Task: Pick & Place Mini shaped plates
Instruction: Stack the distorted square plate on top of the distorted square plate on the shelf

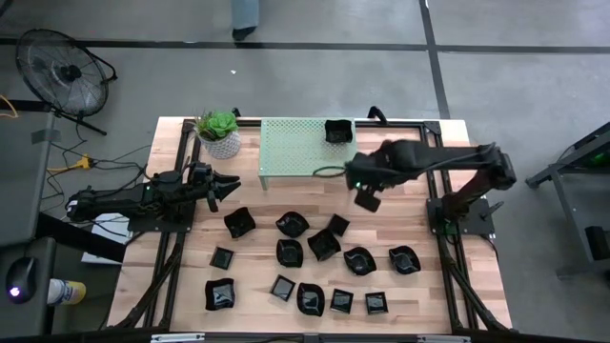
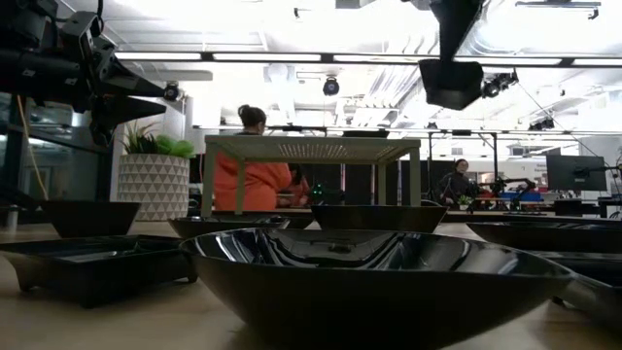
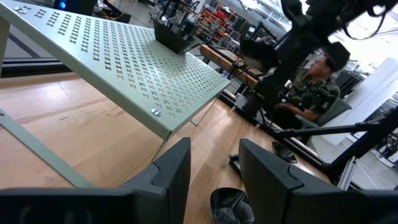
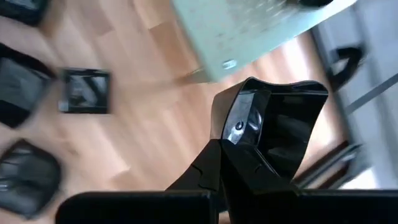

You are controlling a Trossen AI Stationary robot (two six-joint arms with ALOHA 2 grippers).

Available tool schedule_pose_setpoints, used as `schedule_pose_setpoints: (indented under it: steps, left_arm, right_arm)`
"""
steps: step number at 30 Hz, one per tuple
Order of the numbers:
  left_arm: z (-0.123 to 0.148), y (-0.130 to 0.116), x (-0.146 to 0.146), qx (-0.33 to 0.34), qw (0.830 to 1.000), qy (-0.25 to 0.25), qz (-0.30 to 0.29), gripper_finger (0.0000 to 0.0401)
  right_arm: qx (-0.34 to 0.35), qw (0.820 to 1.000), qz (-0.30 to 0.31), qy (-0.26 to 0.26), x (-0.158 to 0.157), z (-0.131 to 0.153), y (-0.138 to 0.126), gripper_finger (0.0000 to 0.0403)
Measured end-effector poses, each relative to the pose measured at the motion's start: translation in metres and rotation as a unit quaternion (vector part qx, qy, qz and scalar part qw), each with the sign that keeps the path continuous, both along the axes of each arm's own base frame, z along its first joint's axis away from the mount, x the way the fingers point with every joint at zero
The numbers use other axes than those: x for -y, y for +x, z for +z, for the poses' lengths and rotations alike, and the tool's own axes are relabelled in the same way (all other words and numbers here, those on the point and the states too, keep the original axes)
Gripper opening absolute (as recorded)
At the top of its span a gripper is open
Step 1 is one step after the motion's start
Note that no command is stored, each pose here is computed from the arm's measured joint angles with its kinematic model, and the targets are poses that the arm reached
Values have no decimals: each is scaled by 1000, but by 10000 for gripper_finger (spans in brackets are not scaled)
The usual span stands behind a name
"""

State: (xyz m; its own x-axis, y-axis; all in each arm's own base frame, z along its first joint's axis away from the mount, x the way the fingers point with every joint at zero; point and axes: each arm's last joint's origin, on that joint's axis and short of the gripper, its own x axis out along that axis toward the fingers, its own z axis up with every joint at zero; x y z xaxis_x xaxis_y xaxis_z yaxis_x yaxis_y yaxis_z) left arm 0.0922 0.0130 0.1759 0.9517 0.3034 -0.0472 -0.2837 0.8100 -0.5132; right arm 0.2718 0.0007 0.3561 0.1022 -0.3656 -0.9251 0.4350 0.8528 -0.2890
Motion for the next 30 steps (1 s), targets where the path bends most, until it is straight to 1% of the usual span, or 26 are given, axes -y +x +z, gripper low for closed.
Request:
schedule_pose_setpoints:
  steps: [3, 5, 7, 11, 13, 15, 19, 23, 27, 30]
  left_arm:
    - [0, 0, 0, 0, 1000, 0, 0, 133]
    - [0, 0, 0, 0, 1000, 0, 0, 134]
    - [0, 0, 0, 0, 1000, 0, 0, 134]
    - [0, 0, 0, 0, 1000, 0, 0, 133]
    - [0, 0, 0, 0, 1000, 0, 0, 134]
    - [0, 0, 0, 0, 1000, 0, 0, 134]
    - [0, 0, 0, 0, 1000, 0, 0, 134]
    - [0, 0, 0, 0, 1000, 0, 0, 133]
    - [0, 0, 0, 0, 1000, 0, 0, 134]
    - [0, 0, 0, 0, 1000, 0, 0, 134]
  right_arm:
    - [-30, 997, 64, -24, 10, 2, -2, 0]
    - [-56, 991, 112, -36, 16, 2, -2, 0]
    - [-76, 985, 148, -51, 24, 2, -1, 0]
    - [-106, 971, 198, -84, 41, 2, 2, 0]
    - [-112, 965, 214, -101, 51, 3, 3, 0]
    - [-107, 962, 224, -113, 61, 4, 6, 0]
    - [-72, 958, 236, -143, 82, 8, 14, 0]
    - [-44, 946, 268, -177, 97, 13, 22, 0]
    - [-9, 936, 307, -173, 110, 11, 32, 0]
    - [-22, 934, 314, -171, 121, 1, 40, 0]
